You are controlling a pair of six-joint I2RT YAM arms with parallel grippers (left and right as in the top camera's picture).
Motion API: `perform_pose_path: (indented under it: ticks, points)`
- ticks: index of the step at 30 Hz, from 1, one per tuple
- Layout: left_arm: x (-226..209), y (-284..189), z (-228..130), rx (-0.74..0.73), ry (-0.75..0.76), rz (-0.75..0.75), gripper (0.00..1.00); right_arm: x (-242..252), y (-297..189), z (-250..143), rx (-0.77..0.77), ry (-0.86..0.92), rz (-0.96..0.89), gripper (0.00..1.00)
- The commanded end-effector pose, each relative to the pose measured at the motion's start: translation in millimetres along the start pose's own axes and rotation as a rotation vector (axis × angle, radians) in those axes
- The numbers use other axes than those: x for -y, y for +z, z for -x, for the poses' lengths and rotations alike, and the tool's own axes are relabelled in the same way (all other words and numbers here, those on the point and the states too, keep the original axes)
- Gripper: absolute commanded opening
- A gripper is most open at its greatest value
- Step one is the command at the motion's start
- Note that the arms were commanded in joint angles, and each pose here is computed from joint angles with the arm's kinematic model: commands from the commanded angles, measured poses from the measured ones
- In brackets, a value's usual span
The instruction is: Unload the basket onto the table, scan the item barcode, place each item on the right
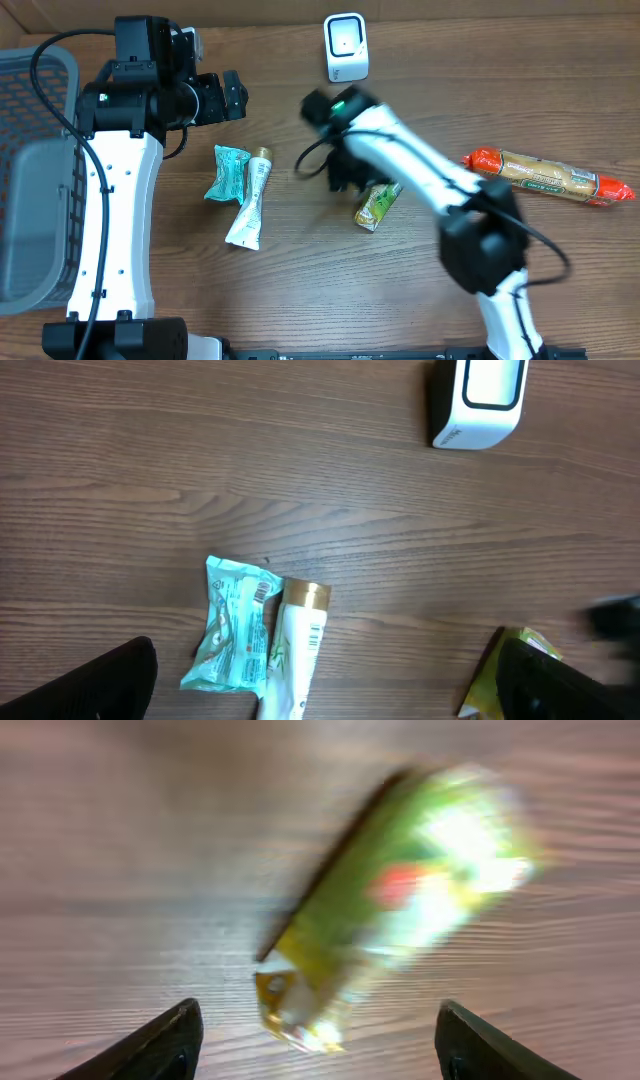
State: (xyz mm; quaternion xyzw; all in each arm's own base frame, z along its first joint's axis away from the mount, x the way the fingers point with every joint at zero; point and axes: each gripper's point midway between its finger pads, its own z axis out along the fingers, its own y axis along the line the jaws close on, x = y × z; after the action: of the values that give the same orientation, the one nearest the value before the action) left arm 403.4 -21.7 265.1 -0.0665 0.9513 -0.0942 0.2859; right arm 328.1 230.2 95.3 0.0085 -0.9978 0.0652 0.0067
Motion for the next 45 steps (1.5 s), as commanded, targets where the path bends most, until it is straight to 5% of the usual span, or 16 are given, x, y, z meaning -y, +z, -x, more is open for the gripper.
perform_pose_path:
  ticks: [1, 10, 12, 18, 19, 22, 45]
  points:
    - [3.3, -3.2, 3.1, 0.013, 0.027, -0.011, 1.00, 31.2, -57.5, 11.8, 0.100, 0.167, 0.144, 0.73]
    - [3.3, -3.2, 3.1, 0.013, 0.027, -0.011, 1.00, 29.9, 19.8, -23.2, -0.223, 0.385, 0.341, 0.43]
    - [3.3, -3.2, 3.1, 0.013, 0.027, -0.011, 1.00, 28.6, 35.0, -29.8, -0.256, 0.438, 0.343, 0.43]
    - [3.3, -3.2, 3.1, 0.013, 0.027, -0.011, 0.99, 22.6, 55.5, -22.2, -0.219, 0.482, 0.372, 0.53]
    - [3.3, -3.2, 3.1, 0.013, 0.027, -0.011, 1.00, 18.6, 57.0, -13.0, -0.184, 0.480, 0.398, 0.69]
    - [3.3, -3.2, 3.1, 0.013, 0.027, -0.011, 0.99, 12.5, 58.9, 0.0, -0.136, 0.494, 0.429, 0.84]
    - [3.3, -3.2, 3.1, 0.013, 0.027, -0.011, 1.00, 5.2, 70.1, 41.7, 0.016, 0.612, 0.457, 0.89]
